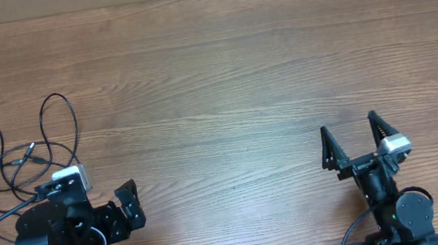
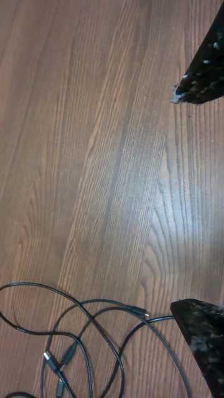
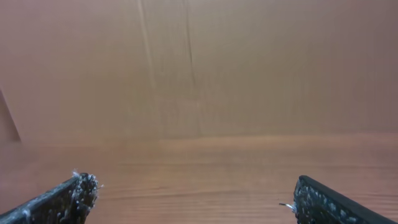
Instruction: Untangle cables
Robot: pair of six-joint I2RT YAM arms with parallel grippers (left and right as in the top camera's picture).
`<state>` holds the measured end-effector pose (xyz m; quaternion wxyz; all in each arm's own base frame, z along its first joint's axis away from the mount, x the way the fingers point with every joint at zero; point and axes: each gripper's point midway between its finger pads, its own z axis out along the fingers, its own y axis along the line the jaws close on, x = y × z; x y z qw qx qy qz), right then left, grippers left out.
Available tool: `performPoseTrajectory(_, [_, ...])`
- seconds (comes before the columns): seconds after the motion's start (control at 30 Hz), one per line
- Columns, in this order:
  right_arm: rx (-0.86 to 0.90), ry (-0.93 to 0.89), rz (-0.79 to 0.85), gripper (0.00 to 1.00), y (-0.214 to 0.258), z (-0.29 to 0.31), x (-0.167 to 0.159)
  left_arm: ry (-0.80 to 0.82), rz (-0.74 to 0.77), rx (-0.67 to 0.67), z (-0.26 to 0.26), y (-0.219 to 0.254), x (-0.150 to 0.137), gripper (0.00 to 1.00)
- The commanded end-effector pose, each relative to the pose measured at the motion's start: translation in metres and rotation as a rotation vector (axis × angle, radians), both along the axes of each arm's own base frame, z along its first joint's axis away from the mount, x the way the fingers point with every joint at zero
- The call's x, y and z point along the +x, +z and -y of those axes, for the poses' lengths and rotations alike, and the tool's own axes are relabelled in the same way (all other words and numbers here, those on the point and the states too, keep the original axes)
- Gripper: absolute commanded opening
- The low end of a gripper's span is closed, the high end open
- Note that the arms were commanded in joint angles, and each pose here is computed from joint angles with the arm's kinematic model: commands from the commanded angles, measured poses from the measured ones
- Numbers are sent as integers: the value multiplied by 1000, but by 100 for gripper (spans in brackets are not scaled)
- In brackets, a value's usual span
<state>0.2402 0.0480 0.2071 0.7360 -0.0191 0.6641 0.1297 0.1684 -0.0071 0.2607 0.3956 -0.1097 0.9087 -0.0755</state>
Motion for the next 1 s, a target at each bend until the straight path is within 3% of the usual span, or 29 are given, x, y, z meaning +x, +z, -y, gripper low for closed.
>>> performPoseTrajectory(0.0, [-10, -9, -47, 100, -15, 2, 1, 19, -1, -8, -2, -1, 0, 100])
performPoseTrajectory(0.1, [-27, -8, -146, 100, -39, 2, 2, 19, -1, -8, -2, -1, 0, 100])
performPoseTrajectory(0.97, [-26, -9, -139, 100, -38, 2, 2, 19, -1, -8, -2, -1, 0, 99])
